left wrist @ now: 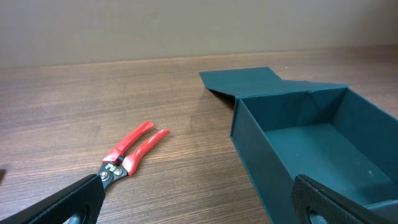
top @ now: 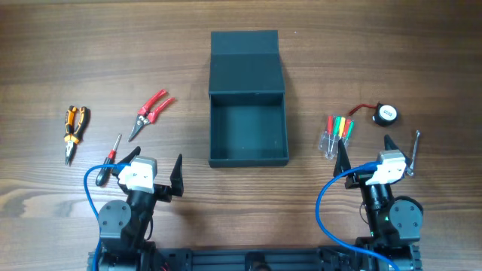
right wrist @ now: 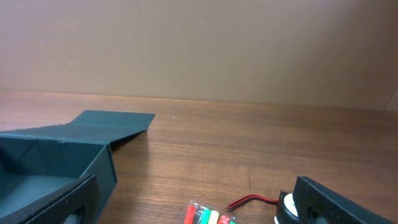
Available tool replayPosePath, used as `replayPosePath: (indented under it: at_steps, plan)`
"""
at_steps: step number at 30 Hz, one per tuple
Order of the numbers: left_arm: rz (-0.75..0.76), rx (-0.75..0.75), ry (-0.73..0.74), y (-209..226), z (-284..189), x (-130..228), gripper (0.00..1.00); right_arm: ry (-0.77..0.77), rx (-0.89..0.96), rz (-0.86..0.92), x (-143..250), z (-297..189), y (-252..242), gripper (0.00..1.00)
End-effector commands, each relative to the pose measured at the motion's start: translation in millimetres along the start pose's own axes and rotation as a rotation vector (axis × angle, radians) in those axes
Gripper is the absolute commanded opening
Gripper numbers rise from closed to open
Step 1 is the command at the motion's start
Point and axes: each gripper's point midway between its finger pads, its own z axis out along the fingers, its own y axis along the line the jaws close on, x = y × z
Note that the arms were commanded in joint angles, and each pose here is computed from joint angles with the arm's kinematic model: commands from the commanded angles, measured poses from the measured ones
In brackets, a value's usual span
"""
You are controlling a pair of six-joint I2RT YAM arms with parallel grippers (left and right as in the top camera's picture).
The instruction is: Pack container
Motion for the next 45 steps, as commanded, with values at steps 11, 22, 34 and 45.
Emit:
replayPosePath:
  at_steps: [11,22,34,45]
  plan:
    - [-0.009,-0.013,-0.013,2.5,0.0,-1.1,1.00,-0.006,-0.008,0.008,0.3,-0.2,1.2,1.00]
    - [-0.009,-0.013,-0.013,2.5,0.0,-1.2,1.00,-0.007,-0.009,0.008,0.1,-0.2,1.2,1.00]
    - [-0.191,-0.020,-0.019,3.9,-0.1,-4.2,1.00,0.000,-0.021,0.189,-0.8,0.0,3.4,1.00]
    - [-0.335,-0.123,0.183,17.2,3.6,-49.6,1.00,0.259,-0.003,0.261,-44.9,2.8,3.0,1.00]
